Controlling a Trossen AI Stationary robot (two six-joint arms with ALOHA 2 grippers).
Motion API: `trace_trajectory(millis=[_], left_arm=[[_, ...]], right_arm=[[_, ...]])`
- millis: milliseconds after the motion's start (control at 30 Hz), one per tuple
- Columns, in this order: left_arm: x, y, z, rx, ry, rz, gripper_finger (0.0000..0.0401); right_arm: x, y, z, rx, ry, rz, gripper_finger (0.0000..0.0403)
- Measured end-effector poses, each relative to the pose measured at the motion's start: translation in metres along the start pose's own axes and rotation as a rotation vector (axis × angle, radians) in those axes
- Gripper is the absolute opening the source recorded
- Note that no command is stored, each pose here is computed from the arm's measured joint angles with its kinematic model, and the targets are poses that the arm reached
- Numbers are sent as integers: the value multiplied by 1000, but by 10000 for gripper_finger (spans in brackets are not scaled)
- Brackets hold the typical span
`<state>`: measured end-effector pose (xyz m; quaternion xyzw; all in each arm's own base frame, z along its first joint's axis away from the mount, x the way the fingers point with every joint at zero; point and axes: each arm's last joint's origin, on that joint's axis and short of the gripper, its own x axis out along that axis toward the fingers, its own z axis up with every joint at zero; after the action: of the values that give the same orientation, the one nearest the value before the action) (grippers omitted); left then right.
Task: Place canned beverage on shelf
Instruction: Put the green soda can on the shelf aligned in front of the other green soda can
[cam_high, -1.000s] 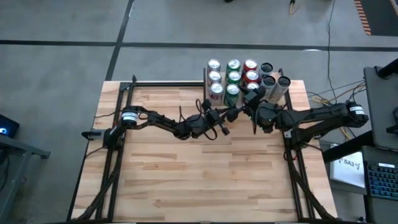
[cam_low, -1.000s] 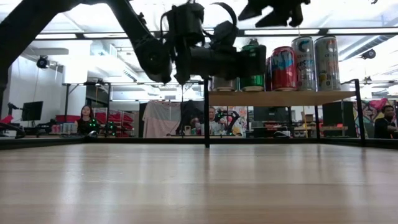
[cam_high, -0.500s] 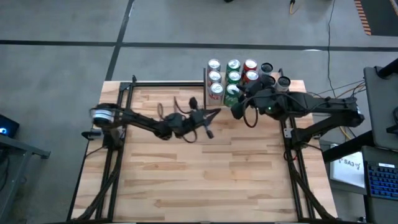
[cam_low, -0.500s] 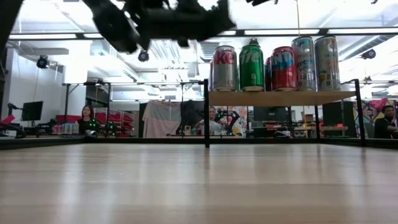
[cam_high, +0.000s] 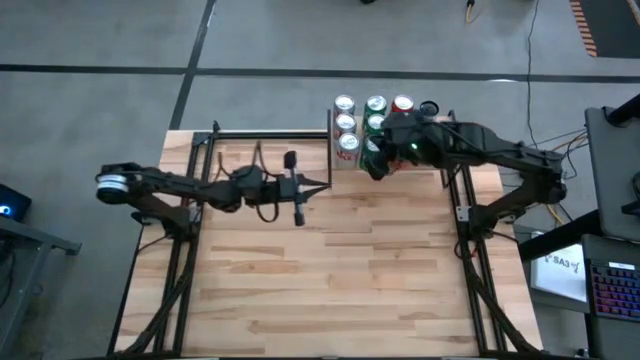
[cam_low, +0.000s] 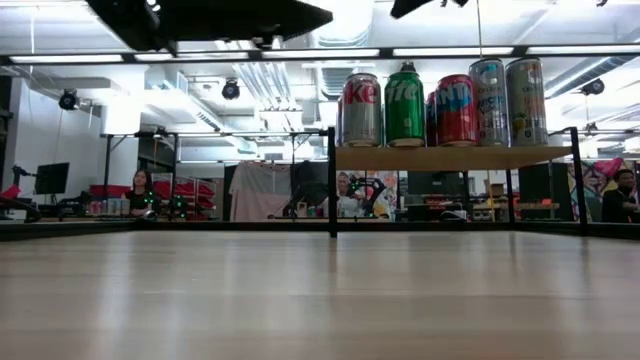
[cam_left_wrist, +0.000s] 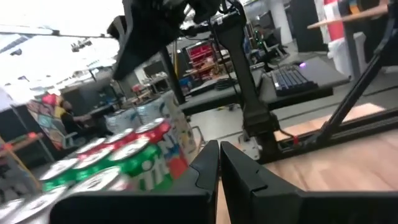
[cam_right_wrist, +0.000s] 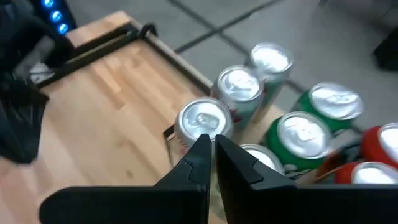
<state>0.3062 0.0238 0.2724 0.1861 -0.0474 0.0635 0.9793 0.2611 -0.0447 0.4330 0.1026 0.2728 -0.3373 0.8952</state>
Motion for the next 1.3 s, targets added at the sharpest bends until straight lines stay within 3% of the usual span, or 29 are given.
trace_trajectory(millis=[200, 533, 867, 1300], left_arm=[[-34, 17, 5, -38, -87, 85, 0], [-78, 25, 3, 19, -118, 148, 0], [-81, 29, -3, 43, -97, 169, 0], [-76, 30, -3, 45, -92, 168, 0]], right_arm=[[24, -4, 11, 53, 133, 23, 12], [59, 3, 14, 120, 350, -111, 12], [83, 12, 7, 184, 441, -188, 12], [64, 2, 7, 161, 440, -239, 12]])
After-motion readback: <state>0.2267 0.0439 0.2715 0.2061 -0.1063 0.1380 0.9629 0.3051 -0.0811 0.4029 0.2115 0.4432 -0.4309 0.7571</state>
